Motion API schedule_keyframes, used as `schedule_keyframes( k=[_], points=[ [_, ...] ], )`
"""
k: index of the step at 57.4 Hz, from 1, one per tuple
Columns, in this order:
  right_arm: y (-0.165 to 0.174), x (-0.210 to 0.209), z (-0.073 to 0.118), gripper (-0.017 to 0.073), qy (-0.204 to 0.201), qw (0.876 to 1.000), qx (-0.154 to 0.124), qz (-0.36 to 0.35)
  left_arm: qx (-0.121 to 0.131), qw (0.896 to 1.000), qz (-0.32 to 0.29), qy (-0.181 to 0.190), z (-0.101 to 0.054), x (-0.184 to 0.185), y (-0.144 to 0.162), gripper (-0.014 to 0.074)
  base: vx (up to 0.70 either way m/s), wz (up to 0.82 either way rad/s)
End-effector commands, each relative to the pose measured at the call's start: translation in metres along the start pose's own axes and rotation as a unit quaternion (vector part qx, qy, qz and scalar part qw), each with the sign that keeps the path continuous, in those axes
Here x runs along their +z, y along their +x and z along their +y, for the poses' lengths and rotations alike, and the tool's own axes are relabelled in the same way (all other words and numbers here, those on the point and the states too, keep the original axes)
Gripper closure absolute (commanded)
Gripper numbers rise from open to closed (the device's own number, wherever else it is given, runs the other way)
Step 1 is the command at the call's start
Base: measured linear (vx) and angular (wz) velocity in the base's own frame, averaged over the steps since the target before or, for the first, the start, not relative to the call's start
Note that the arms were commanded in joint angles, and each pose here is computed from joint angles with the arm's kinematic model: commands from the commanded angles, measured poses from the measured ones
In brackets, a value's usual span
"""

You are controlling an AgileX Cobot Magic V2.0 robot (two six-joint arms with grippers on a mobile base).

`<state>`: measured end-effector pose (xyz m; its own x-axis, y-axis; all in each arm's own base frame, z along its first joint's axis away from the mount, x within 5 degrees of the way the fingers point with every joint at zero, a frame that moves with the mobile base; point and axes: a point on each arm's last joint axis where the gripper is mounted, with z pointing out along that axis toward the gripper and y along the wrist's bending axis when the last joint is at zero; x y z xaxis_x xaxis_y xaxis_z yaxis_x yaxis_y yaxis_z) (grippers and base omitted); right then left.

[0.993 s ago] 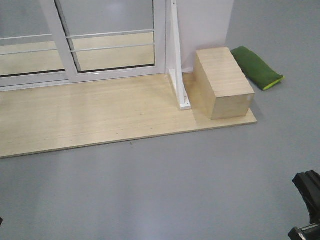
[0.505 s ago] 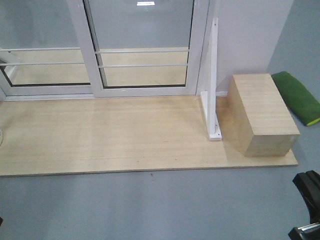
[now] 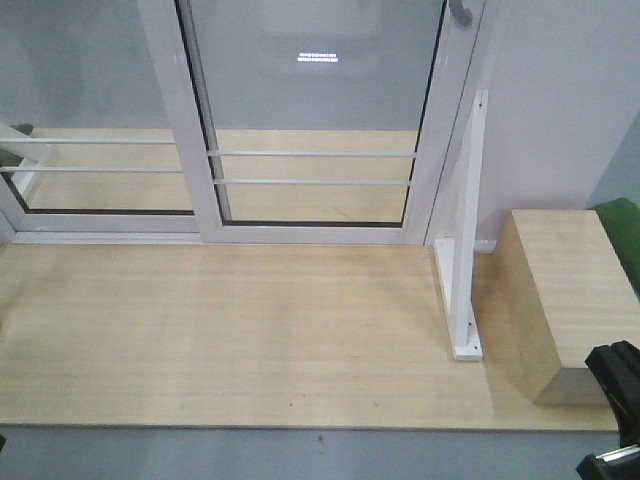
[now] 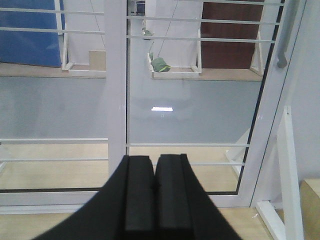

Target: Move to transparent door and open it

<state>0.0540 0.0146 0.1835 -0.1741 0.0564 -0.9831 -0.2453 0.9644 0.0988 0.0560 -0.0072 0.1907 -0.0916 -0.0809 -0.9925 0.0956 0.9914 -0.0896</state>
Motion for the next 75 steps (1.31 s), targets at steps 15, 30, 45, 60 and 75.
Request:
schedule_keyframes(
  k=[15,30,45,60,75],
  points=[
    [-0.0038,-0.0003,0.0,0.0566,-0.001,0.999,-0.006,-0.042,-0.009,0.999,-0.033,-0.007,0.002,0.0007,0.0019,0.059,0.47,-0.04],
    [-0.0038,-0.0003,0.0,0.0566,-0.001,0.999,-0.006,-0.042,-0.009,0.999,-0.033,-0.007,0.002,0.0007,0.0019,0.059,0.44,-0.01],
    [-0.0028,-0.0002,-0.0001,0.0566,0.0,0.999,-0.006,-0.037,-0.009,0.999,-0.033,-0.007,0.002,0.0007,0.0019,0.059,0.41,0.01],
    [-0.0028,-0.0002,-0.0001,0.0566,0.0,0.999,-0.006,-0.037,-0.009,0.999,-0.033,-0.007,0.002,0.0007,0.0019,0.059,0.32,-0.03],
    [-0.0043,0.0013,0.0,0.0566,0.0,0.999,-0.006,-0.035,-0.009,1.0,-0.027,-0.01,0.0024,0.003,0.0004,0.059,0.15,-0.02]
  ],
)
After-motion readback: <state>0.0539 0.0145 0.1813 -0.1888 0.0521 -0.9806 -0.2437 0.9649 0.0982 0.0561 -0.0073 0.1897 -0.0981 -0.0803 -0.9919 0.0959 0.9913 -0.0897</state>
